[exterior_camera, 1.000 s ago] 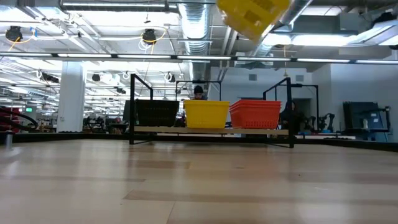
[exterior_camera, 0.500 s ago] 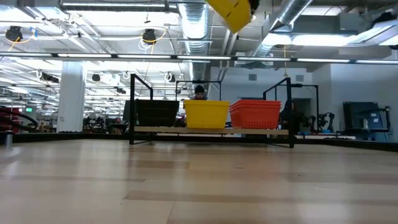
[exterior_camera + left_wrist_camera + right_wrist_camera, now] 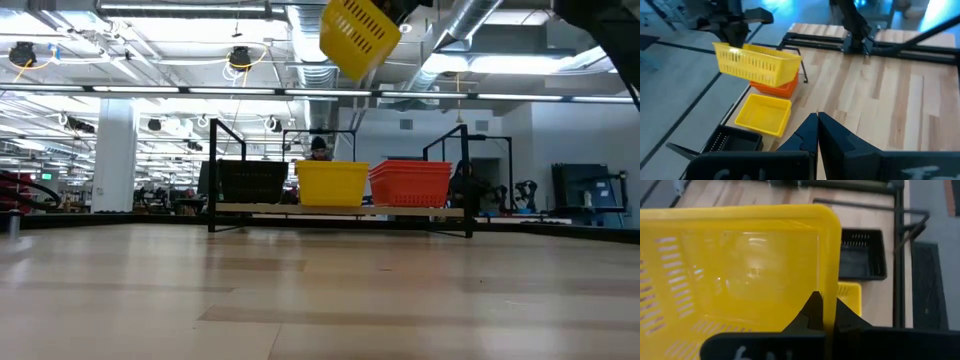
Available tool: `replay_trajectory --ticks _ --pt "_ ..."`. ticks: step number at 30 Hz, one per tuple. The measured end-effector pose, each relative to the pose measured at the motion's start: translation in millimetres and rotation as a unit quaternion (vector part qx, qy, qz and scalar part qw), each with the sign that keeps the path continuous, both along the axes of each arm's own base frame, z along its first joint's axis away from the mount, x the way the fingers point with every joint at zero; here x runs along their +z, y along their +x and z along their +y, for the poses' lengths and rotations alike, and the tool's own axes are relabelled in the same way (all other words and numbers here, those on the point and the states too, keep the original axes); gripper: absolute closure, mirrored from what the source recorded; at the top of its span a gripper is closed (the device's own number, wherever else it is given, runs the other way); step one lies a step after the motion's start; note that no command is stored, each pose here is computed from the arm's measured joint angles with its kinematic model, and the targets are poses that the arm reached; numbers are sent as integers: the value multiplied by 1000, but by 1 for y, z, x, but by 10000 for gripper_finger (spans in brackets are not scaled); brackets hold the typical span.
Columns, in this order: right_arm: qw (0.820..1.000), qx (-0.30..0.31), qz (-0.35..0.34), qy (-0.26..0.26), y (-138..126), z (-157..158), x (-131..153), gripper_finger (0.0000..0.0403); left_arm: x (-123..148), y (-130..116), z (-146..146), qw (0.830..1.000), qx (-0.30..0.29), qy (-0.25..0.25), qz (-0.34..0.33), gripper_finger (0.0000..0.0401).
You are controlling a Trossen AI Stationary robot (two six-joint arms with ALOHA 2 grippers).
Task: Stack baskets on shelf by color
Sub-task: Stack the yellow bin on top of the other yellow bin on the shelf
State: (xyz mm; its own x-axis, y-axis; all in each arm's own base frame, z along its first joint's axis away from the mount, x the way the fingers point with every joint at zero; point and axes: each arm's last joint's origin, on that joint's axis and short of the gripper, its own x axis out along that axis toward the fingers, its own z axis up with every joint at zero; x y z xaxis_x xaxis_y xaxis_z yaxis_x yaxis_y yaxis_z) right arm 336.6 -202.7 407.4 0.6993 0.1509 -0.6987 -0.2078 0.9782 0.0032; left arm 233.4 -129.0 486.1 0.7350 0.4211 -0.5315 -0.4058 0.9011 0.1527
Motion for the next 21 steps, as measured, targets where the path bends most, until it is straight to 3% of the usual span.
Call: replay_trajectory --ticks 5,14,21 --pt "999 20 -29 8 -9 -8 6 402 1 0 1 1000 21 4 -17 401" --pt "999 1 -35 29 -11 -16 4 402 1 0 2 999 31 8 -25 401" --pt "999 11 -12 28 12 -11 -14 402 1 0 2 999 28 12 -23 401"
